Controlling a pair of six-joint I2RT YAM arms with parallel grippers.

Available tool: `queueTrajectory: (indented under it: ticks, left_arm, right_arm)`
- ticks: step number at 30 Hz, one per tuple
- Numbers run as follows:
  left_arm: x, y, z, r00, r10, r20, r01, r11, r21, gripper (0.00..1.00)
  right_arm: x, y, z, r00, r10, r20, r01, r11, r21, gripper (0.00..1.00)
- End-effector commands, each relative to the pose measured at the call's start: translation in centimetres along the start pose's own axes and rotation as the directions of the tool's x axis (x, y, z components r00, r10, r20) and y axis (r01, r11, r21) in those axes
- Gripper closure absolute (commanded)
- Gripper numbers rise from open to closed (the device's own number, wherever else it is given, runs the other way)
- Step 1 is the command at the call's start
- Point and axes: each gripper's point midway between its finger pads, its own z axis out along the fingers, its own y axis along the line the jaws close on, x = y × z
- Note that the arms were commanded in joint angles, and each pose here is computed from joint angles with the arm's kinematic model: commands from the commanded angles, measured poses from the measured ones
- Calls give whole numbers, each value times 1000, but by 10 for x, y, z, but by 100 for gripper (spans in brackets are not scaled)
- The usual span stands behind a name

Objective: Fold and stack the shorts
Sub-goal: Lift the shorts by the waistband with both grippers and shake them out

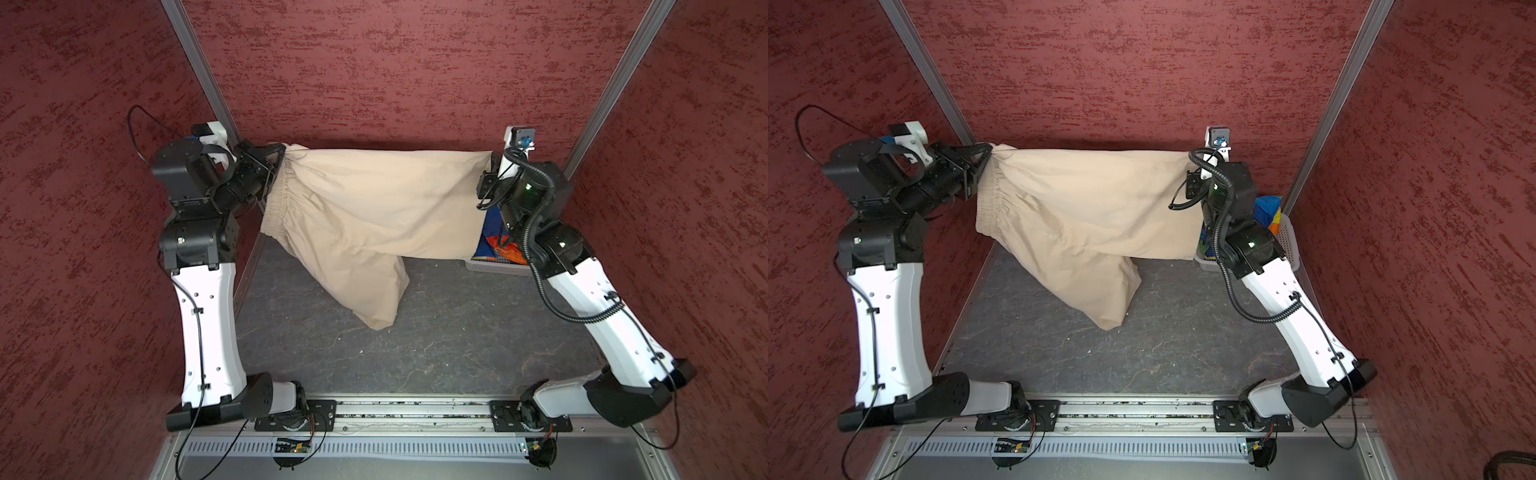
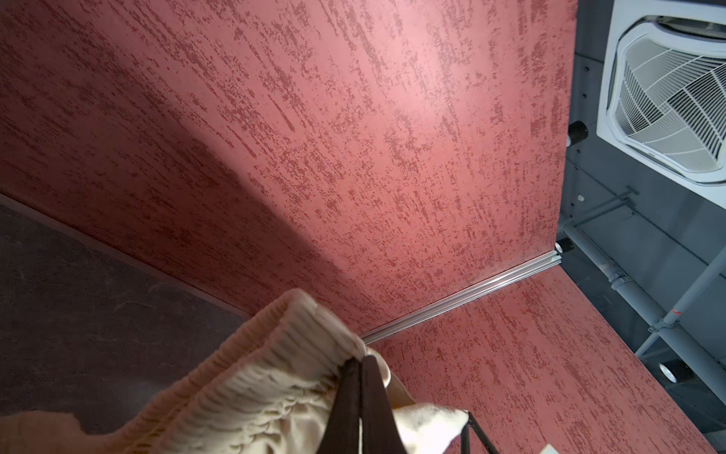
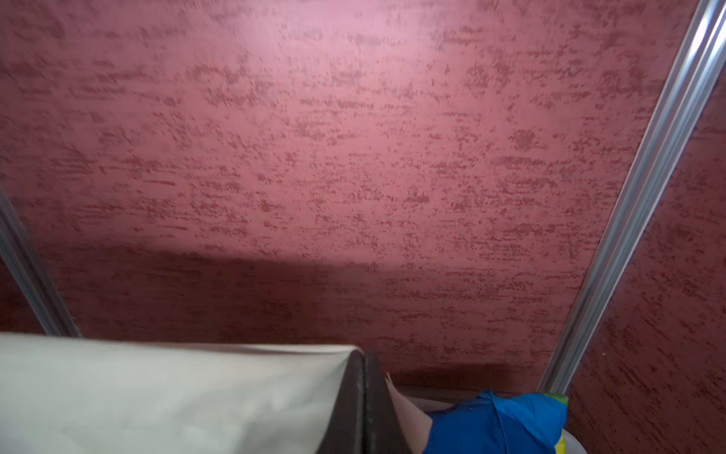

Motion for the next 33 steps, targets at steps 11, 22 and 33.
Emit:
queueTrajectory:
  ticks: [11, 22, 33]
  left_arm:
    - [-51, -49, 8, 997, 32, 66, -41, 990, 137, 100]
    - [-63, -23, 7, 998, 12, 66, -20, 994, 110, 100]
    - [-68, 14, 17, 997, 4, 74, -6, 1000, 28, 100]
  right_arm:
    - [-101, -60, 20, 967, 144, 212, -161, 985, 63, 100]
    - [-84, -59, 12, 958, 179, 225, -190, 981, 30, 100]
    - [-47, -57, 40, 980, 142, 136, -154, 985, 82, 100]
